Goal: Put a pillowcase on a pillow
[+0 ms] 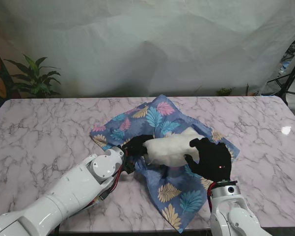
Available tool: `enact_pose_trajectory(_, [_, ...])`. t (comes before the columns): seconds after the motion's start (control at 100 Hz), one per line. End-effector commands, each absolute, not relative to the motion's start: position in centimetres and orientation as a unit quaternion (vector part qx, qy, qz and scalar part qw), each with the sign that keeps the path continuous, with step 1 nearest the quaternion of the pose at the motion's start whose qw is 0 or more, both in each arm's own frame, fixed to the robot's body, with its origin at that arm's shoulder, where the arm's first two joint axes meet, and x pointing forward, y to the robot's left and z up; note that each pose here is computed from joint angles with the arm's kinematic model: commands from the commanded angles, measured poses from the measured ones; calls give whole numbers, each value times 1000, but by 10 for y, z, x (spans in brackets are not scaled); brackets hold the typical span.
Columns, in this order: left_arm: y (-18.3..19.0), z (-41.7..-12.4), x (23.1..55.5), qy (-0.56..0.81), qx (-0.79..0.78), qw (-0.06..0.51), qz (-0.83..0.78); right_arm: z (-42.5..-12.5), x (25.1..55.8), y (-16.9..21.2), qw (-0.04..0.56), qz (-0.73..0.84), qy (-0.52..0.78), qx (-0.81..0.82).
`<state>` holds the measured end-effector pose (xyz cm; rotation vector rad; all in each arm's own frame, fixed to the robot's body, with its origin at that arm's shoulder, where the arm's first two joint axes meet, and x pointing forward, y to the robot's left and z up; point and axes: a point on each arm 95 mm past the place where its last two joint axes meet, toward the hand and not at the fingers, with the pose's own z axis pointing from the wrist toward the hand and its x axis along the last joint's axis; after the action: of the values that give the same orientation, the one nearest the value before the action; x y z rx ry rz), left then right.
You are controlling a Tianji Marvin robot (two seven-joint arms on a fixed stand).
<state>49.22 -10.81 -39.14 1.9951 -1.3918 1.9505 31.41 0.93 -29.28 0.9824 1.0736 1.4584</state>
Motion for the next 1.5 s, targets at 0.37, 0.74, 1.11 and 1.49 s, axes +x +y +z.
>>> enact_pose_trajectory(0.37, [-106,-407,482,-451,689,14,567,-312,313,42,341,656,510,439])
enact_pose_trajectory(0.74, [-109,-397,488,-474,673,0,568,-350,355,31,179,655,517,522])
enact_pose_trajectory(1.11, [-113,-396,492,-468,672,-19,574,-391,394,30,75,626,511,584])
enact_pose_trajectory(1.49, [-123,-399,488,-440,701,0,561,-402,402,70,47,662,494,561])
